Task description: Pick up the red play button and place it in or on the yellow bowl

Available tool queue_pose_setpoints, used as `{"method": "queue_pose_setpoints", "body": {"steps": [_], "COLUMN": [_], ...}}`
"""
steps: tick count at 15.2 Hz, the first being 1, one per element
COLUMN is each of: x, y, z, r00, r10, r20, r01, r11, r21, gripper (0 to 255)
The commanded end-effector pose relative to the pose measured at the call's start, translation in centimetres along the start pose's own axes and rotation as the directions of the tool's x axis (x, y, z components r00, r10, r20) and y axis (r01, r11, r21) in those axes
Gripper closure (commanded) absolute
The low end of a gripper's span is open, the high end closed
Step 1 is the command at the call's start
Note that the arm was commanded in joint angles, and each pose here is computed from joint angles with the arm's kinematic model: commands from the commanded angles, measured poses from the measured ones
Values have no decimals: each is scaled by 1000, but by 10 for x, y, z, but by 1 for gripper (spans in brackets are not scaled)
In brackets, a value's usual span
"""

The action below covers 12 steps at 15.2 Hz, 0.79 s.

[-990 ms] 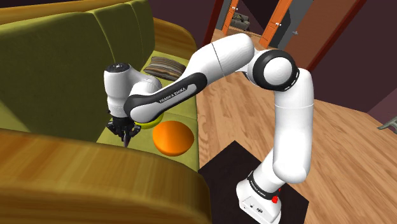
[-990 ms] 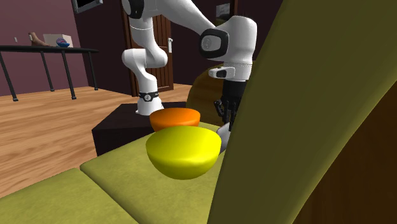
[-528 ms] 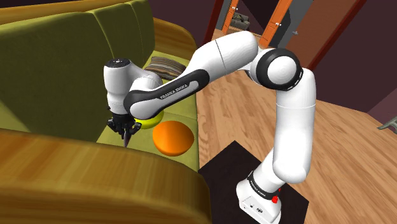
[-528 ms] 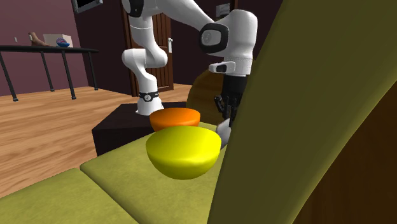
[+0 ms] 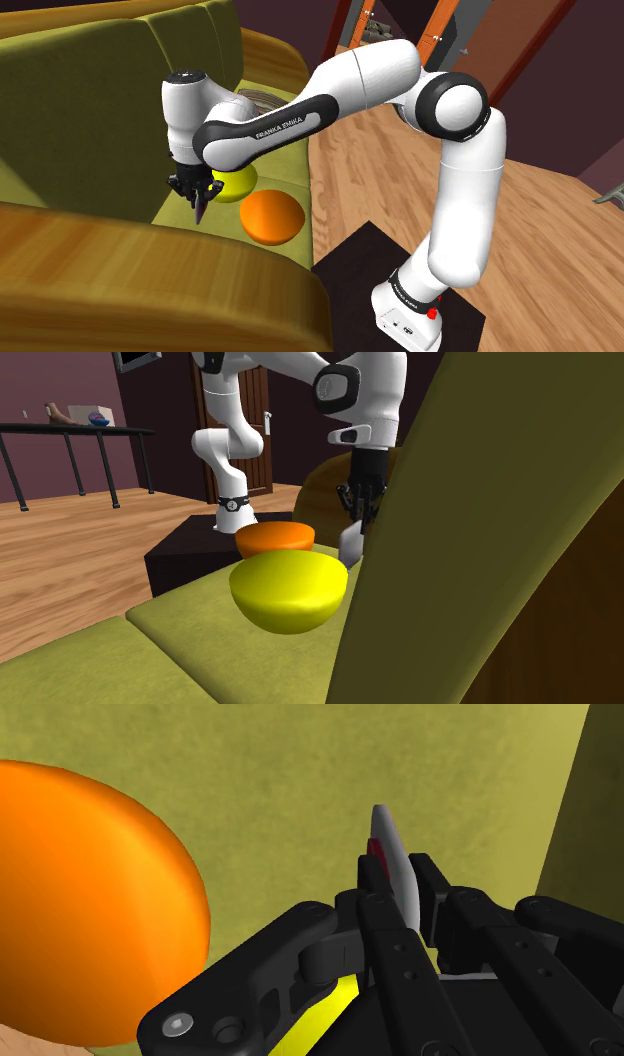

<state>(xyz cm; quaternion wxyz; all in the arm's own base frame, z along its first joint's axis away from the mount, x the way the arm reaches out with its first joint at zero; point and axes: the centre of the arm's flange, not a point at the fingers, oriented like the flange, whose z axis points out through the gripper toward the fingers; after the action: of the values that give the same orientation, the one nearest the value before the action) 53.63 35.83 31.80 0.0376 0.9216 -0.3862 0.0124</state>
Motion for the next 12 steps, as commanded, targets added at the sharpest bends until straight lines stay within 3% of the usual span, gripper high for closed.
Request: {"method": "queue_pose_setpoints", "body": {"steps": [1, 12], "x": [1, 4], "y": [0, 3], "z": [-11, -69], "r00": [1000, 1000], "r10": [0, 0], "r20": [0, 0], "r01": [0, 0], "r11": [1000, 1000], "r21": [0, 0], "gripper": [255, 255]}}
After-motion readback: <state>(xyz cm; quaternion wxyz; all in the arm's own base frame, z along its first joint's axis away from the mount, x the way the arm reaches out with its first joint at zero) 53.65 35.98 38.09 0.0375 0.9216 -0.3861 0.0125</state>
